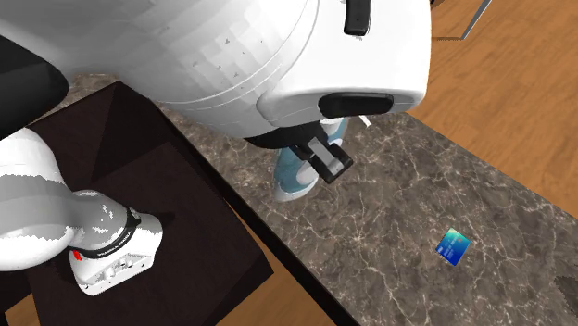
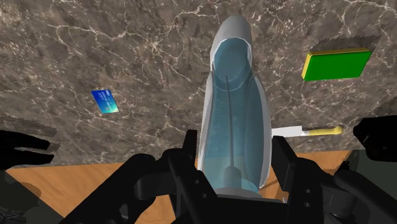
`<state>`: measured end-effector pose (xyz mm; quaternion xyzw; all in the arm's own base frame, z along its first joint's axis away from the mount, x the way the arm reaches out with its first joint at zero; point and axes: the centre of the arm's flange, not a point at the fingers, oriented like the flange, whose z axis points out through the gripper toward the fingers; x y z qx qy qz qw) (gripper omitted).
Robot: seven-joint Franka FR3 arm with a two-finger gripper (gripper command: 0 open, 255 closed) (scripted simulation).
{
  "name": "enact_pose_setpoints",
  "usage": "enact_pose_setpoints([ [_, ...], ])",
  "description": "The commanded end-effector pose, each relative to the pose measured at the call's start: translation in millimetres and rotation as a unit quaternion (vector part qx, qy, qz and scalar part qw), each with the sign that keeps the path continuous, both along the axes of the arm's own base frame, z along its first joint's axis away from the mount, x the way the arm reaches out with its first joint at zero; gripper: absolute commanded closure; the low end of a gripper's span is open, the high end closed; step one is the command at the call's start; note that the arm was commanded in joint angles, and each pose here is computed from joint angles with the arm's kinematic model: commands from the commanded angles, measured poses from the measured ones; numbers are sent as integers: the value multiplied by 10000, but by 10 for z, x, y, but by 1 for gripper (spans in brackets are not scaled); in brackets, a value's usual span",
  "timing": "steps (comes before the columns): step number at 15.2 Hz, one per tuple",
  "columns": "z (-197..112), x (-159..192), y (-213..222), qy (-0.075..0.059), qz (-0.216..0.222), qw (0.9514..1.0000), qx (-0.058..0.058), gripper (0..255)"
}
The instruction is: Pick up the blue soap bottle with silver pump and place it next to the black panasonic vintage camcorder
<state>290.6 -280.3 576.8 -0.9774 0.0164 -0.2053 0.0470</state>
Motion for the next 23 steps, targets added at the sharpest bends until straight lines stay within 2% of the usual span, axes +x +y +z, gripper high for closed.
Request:
enact_pose_setpoints([
  [1,106,-5,-14,-1,0,10000,0,255],
  [16,870,-5,-14,-1,0,10000,0,255],
  [23,874,366,832,-1,0,10000,0,255],
])
